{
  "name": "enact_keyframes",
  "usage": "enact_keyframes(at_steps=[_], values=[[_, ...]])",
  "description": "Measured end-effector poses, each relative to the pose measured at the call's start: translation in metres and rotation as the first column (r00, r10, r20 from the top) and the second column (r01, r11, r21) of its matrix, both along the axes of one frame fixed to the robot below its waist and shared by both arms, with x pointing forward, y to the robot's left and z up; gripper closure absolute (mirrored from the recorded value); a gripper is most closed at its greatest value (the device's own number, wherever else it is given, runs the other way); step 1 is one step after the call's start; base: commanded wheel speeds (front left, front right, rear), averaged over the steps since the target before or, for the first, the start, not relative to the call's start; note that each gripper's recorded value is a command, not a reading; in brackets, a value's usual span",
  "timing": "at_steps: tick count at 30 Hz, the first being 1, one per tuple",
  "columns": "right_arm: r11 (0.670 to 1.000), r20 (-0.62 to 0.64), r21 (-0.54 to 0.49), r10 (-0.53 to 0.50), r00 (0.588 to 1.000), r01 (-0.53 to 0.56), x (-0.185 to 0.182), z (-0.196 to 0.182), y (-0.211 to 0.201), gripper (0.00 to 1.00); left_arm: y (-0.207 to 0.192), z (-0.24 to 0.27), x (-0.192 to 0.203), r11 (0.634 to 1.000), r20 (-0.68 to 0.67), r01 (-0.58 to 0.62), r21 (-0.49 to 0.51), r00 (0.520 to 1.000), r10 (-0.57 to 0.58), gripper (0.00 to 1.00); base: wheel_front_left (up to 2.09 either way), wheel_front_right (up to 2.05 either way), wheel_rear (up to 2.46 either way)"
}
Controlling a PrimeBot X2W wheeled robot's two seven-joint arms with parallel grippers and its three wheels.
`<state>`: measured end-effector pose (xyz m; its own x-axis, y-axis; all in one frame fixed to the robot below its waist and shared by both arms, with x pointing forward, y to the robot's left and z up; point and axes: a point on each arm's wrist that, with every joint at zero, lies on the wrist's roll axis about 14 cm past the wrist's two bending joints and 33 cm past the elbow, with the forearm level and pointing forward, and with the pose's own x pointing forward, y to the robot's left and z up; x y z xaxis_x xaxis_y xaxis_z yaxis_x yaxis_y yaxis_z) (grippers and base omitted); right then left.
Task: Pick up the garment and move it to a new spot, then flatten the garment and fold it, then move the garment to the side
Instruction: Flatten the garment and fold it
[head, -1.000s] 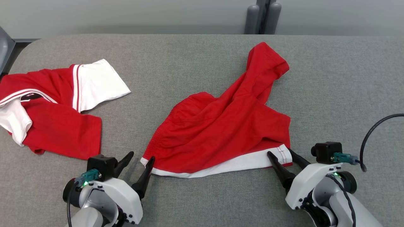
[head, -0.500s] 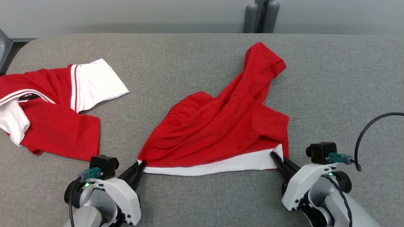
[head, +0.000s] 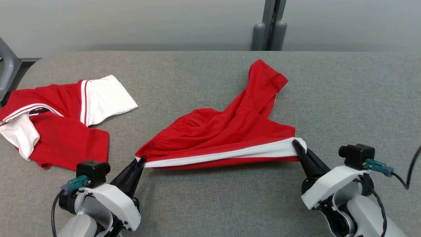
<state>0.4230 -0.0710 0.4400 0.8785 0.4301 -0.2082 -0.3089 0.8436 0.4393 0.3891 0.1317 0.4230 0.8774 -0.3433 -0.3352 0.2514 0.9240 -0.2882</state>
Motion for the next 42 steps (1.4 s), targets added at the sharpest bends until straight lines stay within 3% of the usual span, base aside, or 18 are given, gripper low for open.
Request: enact_keyframes(at_steps=[8,10,13,22,30,36,42], values=[[0.983,0.131,0.165,-0.104,0.986,0.082,-0.013,0.052,-0.029,1.0,-0.012,0.055,-0.012,0.996,0.14,0.017,-0.086,0.99,-0.005,1.0,0.0,0.0,0.0],[0.981,0.146,0.165,-0.124,0.982,0.099,-0.033,0.055,-0.05,1.0,-0.02,0.074,-0.033,0.99,0.141,-0.011,-0.14,0.99,0.031,1.0,0.0,0.0,0.0],[0.981,0.154,0.171,-0.119,0.981,0.092,-0.033,0.059,-0.048,1.0,-0.021,0.072,-0.036,0.992,0.125,-0.009,-0.13,0.992,0.025,1.0,0.0,0.0,0.0],[0.986,0.207,0.155,-0.09,0.974,0.058,-0.016,0.075,-0.041,1.0,-0.02,0.077,-0.015,0.992,0.109,-0.007,-0.123,0.994,0.021,1.0,0.0,0.0,0.0],[0.992,0.319,0.128,-0.05,0.946,0.009,0.054,0.116,-0.035,1.0,-0.026,0.089,0.061,0.996,0.115,0.082,-0.043,0.99,-0.077,1.0,0.0,0.0,0.0],[0.992,0.376,0.124,-0.046,0.925,-0.001,0.128,0.144,-0.04,1.0,-0.018,0.098,0.146,0.991,0.127,0.11,0.07,0.985,-0.118,1.0,0.0,0.0,0.0],[0.995,0.42,0.097,-0.055,0.906,0.015,0.202,0.155,-0.049,1.0,-0.018,0.106,0.231,0.99,0.148,0.113,0.086,0.981,-0.125,1.0,0.0,0.0,0.0]])
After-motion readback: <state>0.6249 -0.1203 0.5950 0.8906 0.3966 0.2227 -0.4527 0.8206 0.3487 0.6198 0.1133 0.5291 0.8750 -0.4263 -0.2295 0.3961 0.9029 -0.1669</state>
